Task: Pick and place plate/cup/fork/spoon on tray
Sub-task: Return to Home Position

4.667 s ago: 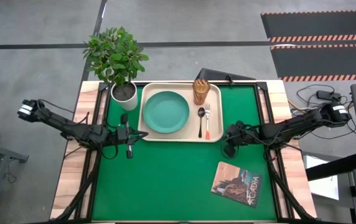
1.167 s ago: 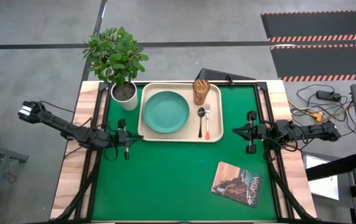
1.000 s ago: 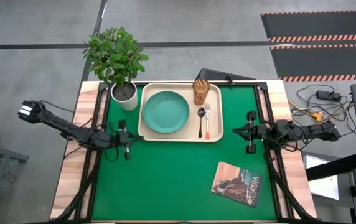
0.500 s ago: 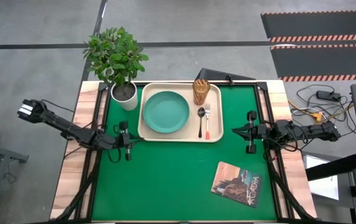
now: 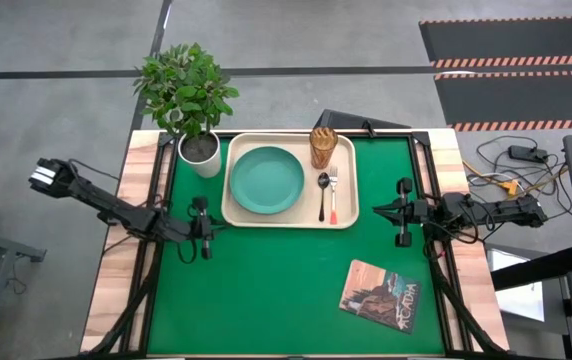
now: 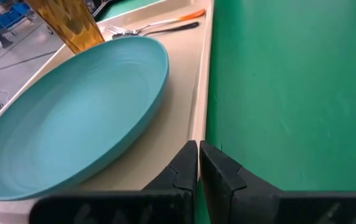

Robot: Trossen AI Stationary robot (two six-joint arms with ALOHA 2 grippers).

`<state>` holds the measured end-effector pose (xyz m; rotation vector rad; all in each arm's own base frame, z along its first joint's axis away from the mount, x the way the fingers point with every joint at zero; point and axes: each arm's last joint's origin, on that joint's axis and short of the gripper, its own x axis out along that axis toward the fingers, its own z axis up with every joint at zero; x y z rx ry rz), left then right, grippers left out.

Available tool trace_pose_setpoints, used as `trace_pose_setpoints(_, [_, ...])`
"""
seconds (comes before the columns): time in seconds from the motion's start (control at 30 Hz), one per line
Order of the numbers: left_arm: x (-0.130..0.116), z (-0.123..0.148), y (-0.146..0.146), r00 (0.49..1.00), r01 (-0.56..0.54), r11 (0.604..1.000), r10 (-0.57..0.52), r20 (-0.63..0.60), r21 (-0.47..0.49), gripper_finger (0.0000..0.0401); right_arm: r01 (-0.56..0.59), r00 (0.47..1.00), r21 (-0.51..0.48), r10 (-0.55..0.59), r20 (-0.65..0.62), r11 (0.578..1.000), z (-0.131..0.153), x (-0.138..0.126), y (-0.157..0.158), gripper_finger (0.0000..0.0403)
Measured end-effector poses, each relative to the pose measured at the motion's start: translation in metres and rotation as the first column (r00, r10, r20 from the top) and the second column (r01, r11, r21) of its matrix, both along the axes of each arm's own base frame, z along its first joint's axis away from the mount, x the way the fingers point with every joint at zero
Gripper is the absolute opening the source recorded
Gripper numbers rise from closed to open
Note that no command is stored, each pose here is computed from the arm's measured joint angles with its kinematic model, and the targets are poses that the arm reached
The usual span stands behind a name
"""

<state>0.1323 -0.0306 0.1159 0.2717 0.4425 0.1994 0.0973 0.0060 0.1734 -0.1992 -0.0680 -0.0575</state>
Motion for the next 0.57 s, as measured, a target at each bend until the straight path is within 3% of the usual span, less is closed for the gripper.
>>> trace_pose_setpoints(0.57, [0.0006, -0.0102, -0.0002, 0.997, 0.001, 1.0, 0.002, -0.083, 0.03, 0.0, -0.001, 1.0, 0.0, 0.001, 0.0, 1.0, 0.0, 0.0, 0.0, 0.0009])
